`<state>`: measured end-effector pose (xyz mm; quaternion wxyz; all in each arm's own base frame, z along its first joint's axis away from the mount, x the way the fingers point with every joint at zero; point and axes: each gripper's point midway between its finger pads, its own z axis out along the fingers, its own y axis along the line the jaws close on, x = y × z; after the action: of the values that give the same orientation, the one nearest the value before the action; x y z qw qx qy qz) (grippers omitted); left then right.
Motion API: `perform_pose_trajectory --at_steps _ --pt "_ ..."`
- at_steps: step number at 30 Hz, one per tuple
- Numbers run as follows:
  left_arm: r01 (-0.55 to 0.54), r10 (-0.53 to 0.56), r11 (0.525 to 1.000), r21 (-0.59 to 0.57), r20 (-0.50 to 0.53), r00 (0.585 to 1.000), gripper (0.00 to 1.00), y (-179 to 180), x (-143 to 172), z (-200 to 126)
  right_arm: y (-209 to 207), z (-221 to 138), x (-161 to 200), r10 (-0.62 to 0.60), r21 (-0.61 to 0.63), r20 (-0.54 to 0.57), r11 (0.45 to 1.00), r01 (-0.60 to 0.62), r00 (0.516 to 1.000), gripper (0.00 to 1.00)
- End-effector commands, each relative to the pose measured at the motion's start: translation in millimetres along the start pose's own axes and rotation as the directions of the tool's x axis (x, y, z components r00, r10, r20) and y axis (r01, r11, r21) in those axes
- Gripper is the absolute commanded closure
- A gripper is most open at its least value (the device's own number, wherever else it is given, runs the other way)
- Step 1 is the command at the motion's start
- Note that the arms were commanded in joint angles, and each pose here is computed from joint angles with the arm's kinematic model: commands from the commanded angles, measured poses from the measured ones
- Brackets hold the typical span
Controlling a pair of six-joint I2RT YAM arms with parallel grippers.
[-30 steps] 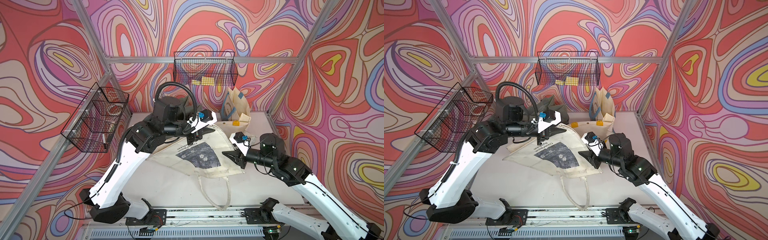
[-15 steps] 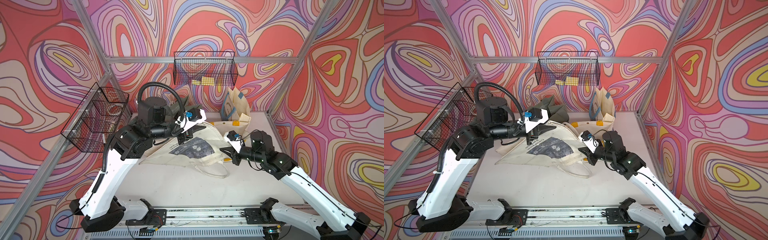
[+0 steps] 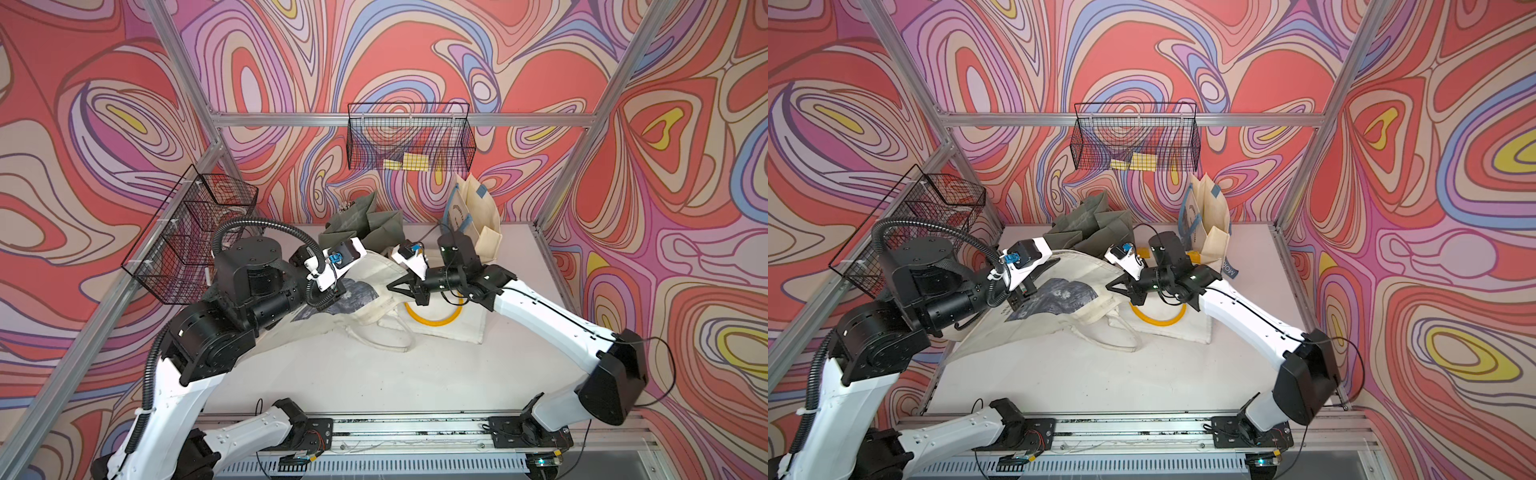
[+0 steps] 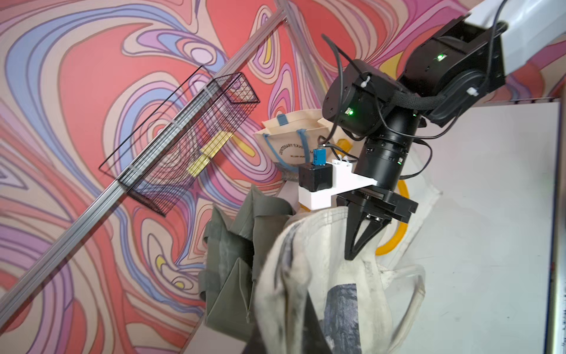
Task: Put away the canvas bag
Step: Press the canvas bag at the center of the board, then move the canvas bag to the center of the board.
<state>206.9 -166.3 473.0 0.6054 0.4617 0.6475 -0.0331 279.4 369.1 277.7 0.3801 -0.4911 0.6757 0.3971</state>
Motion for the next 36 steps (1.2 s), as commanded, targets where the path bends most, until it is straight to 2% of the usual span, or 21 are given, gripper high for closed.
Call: perform_pose_trajectory --at_steps 1,5,7,12,15,21,24,29,36 --pt "-0.043 0.037 0.980 -0.195 -0.037 0.999 1.00 34 6 -22 -6 30 -4 0.001 0.022 0.010 1.000 -0.001 1.000 1.00" --pt "-0.052 0.042 0.954 -0.295 -0.040 0.998 1.00 51 5 -37 -6 42 -25 -0.020 0.050 0.081 0.999 0.016 0.997 1.00" --pt "-0.044 0.037 0.945 -0.325 -0.030 0.999 1.00 57 3 -45 4 47 -31 -0.024 0.024 0.072 0.999 0.022 0.997 1.00" --pt "-0.047 0.043 0.955 -0.293 -0.023 0.999 1.00 49 5 -52 28 55 -34 0.037 -0.037 -0.001 0.999 -0.037 0.999 1.00" --pt "-0.046 0.047 0.965 -0.258 -0.004 0.999 1.00 40 6 -52 52 61 -33 0.027 -0.058 -0.016 0.998 -0.028 1.000 1.00" --pt "-0.033 0.052 0.957 -0.287 0.062 0.997 1.00 44 -4 -66 97 69 -36 0.029 -0.086 -0.014 0.996 -0.030 0.999 1.00" --pt "-0.053 0.076 0.951 -0.305 0.063 0.995 1.00 47 -6 -69 111 81 -25 0.086 -0.138 -0.018 0.987 -0.088 0.996 1.00" --pt "-0.071 0.087 0.964 -0.257 0.049 0.995 1.00 42 -9 -56 113 109 -4 0.115 -0.167 -0.070 0.978 -0.125 0.991 1.00" --pt "-0.094 0.093 0.976 -0.196 -0.013 0.996 1.00 33 2 -29 85 148 54 0.078 -0.090 -0.262 0.990 -0.105 0.962 1.00"
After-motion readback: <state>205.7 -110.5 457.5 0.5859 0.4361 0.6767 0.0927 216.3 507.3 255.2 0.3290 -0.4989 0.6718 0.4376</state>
